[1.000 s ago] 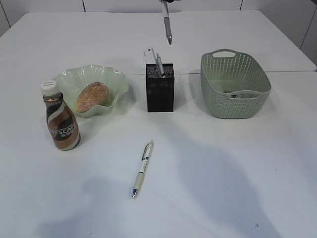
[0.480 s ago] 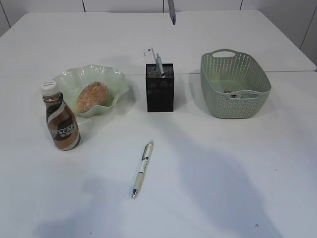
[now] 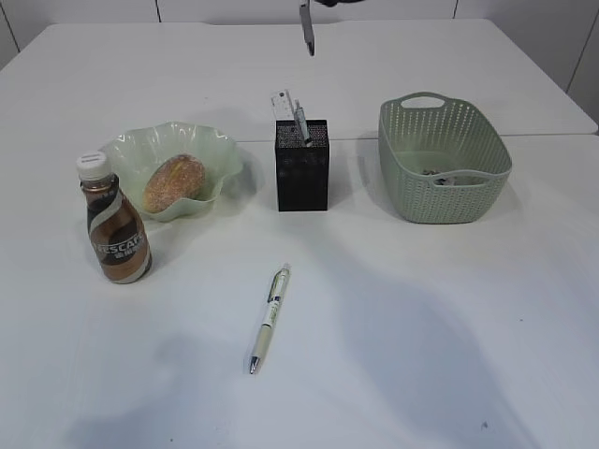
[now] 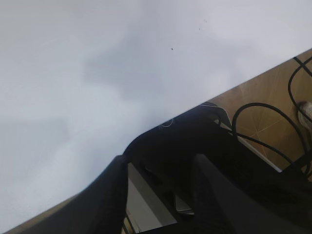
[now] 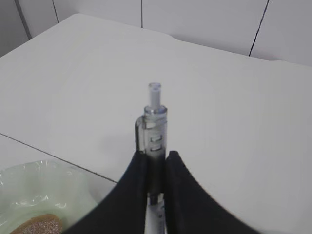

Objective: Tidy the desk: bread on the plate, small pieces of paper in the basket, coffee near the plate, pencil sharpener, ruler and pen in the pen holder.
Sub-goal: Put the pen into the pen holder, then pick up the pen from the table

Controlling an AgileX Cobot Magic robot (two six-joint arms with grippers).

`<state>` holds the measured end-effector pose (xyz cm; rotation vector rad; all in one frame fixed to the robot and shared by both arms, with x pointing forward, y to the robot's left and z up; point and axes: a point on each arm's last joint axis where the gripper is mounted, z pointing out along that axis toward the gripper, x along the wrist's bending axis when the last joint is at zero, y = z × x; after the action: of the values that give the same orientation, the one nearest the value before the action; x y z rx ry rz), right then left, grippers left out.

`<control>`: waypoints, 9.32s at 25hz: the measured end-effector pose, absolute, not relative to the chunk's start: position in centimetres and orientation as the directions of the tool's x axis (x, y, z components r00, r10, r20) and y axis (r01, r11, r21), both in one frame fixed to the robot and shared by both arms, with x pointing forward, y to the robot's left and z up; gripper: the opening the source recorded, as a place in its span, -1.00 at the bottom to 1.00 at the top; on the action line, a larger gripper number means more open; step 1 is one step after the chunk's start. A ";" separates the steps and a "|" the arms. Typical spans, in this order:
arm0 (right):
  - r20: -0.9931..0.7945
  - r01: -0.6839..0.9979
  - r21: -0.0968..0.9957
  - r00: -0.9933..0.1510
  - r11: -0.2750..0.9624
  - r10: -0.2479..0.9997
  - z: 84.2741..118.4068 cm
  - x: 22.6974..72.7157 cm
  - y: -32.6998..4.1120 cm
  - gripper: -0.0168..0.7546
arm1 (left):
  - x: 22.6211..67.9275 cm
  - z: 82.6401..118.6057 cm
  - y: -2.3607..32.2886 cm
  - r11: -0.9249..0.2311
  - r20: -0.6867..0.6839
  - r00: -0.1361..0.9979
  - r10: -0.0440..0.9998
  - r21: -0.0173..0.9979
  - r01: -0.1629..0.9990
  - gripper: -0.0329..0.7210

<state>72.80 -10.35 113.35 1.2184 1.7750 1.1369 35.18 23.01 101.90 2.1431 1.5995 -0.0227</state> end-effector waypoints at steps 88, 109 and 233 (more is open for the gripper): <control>-0.090 0.056 0.991 -0.406 0.124 0.909 96.0 69.6 -11.0 -0.79 | 35.4 102.0 23.0 -0.204 -0.282 0.323 0.904 0.380 0.902 -0.15; -0.091 0.064 0.990 -0.405 0.127 0.910 95.9 69.6 -11.0 -0.79 | 35.5 102.0 23.0 -0.204 -0.280 0.323 0.904 0.381 0.902 -0.15; -0.100 0.911 0.407 -0.025 0.064 0.995 109.2 48.2 -28.0 0.08 | 44.9 103.1 6.8 -0.588 -0.271 0.697 0.664 0.387 0.711 -0.16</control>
<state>48.23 -28.01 109.22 1.9047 1.9953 0.3257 44.88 6.77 103.05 2.4367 1.0583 -0.1332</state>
